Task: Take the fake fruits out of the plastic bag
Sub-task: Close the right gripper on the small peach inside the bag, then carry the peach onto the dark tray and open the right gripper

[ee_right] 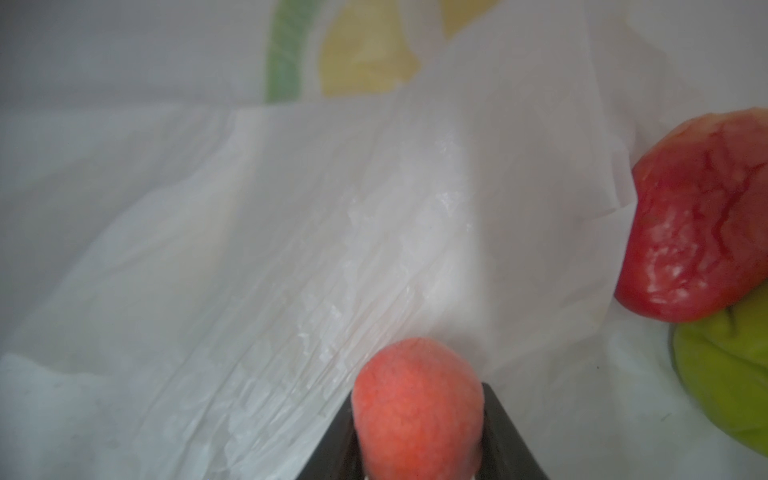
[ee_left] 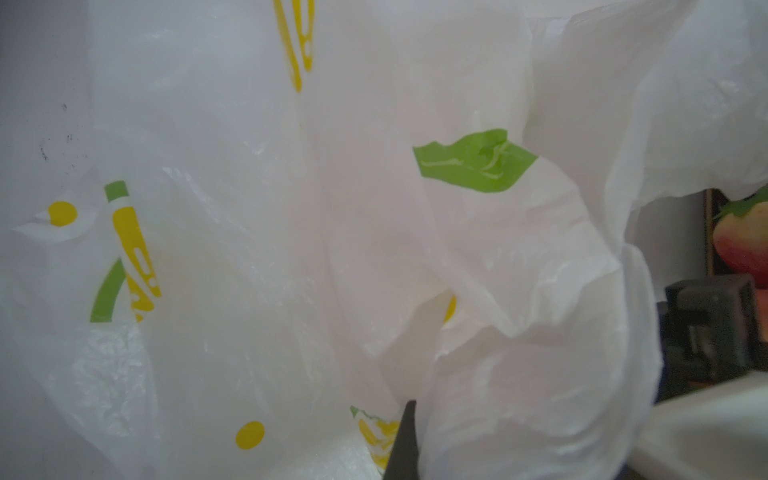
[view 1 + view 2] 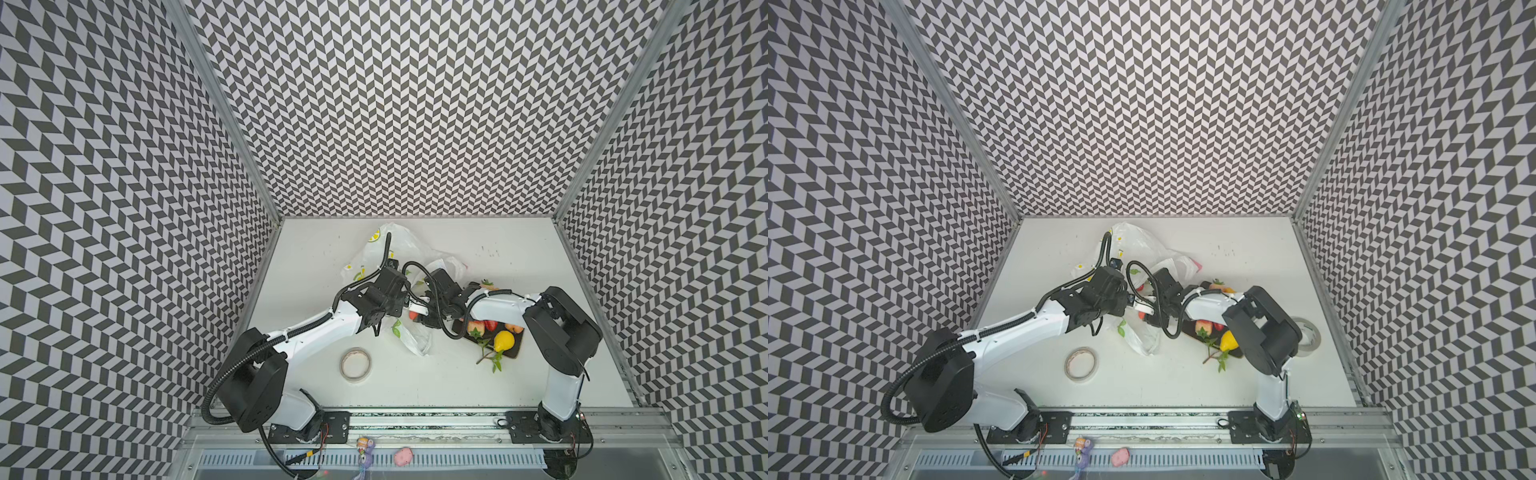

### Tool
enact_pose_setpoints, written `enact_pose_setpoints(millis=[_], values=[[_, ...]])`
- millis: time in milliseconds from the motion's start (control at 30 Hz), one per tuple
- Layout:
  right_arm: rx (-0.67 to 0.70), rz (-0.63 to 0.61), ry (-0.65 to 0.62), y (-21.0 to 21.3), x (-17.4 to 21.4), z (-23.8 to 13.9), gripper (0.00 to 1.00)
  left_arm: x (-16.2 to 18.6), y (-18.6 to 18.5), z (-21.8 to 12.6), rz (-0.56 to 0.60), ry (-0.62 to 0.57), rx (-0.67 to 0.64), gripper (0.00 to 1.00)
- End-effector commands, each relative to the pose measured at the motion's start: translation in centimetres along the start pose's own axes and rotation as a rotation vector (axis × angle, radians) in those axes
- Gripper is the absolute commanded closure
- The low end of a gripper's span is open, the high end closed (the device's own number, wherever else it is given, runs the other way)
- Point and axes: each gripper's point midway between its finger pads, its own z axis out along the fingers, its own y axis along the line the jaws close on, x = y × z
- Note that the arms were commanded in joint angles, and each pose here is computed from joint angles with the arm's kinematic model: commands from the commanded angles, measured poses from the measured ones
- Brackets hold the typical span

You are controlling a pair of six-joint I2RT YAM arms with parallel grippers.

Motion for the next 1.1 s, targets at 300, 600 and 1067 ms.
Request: enact_pose_setpoints(millis=[300, 600, 1067], values=[[0.022, 0.024, -0.096, 0.4, -2.4, -3.7, 0.71, -0.9, 0.4, -0.7, -0.011, -0.030, -0.021, 1.00], [0.096, 0.135, -0.033, 1.8, -0.4, -10.3, 0.71, -1.0, 0.2, -0.6, -0.008, -0.046, -0.020, 1.00], [0.458, 0.456, 0.273, -4.4, 10.9, -21.7, 0.72, -1.1, -0.6, -0.3, 0.001, -0.057, 0.025, 1.00]])
